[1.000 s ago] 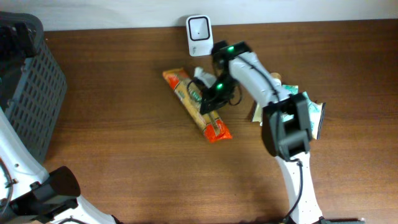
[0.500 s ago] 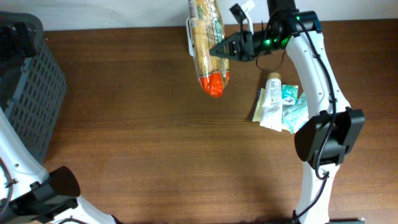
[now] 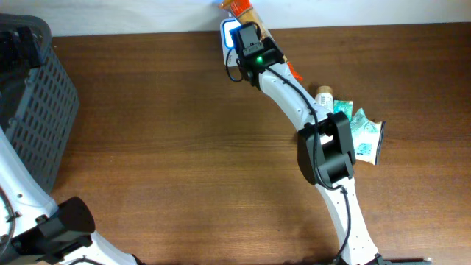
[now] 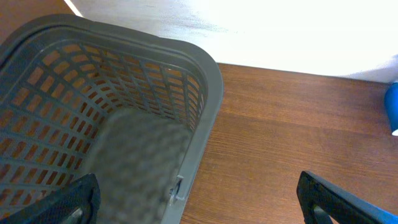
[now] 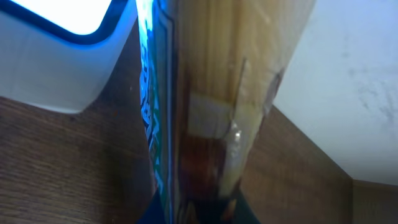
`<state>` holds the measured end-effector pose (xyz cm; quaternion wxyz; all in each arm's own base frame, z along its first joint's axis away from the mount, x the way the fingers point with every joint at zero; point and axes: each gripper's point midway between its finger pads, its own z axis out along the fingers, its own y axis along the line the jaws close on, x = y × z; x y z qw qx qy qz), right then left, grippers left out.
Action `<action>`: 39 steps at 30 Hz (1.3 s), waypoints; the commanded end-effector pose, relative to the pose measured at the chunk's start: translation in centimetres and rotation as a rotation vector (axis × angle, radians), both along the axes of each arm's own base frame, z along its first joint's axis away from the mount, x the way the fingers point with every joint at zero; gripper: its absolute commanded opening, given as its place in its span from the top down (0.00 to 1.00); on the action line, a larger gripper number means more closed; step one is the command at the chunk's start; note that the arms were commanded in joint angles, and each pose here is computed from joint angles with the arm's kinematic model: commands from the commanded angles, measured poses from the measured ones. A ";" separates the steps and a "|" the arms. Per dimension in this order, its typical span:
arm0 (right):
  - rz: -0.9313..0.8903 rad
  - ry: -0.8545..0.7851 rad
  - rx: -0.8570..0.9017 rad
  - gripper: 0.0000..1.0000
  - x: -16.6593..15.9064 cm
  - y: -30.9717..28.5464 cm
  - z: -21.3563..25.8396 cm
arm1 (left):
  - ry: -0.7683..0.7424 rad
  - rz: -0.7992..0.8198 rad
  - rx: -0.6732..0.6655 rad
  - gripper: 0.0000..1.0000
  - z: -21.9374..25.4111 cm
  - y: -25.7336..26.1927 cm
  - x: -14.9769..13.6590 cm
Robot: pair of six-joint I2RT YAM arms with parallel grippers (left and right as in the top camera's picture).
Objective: Scan the item barcode
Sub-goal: 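Lift the spaghetti package and hold it over the white scanner, then lay the spaghetti package on the right pile and release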
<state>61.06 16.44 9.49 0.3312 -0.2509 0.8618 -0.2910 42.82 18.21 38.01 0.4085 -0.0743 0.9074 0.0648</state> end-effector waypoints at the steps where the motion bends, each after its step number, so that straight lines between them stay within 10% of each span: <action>1: -0.046 -0.152 -0.008 0.96 0.5 0.1 6.4 | -0.020 -0.016 0.015 0.01 0.8 -0.2 -0.2; 10: 0.008 -0.147 0.001 0.96 -1.2 2.8 8.6 | -0.020 -0.016 0.015 0.01 0.8 -0.2 -0.2; 14: 0.098 -0.076 0.371 0.96 -4.7 5.1 13.8 | -0.020 -0.016 0.015 0.01 0.8 -0.2 -0.2; 19: -0.150 0.000 0.727 0.96 -13.1 -2.6 22.3 | -0.019 -0.016 0.014 0.01 0.8 -0.2 -0.2; 25: -0.589 0.361 0.652 0.95 -18.8 -15.8 13.5 | -0.020 -0.016 0.015 0.01 0.8 -0.2 -0.2; 28: -0.712 0.530 0.644 0.77 -20.6 -18.3 7.6 | -0.020 -0.016 0.015 0.01 0.8 -0.2 -0.2; 32: -0.722 0.519 0.652 0.01 -21.7 -18.7 9.7 | -0.020 -0.016 0.015 0.01 0.8 -0.2 -0.2; 39: -0.344 0.118 1.018 0.02 -24.1 -13.7 29.6 | -0.020 -0.016 0.015 0.01 0.8 -0.2 -0.2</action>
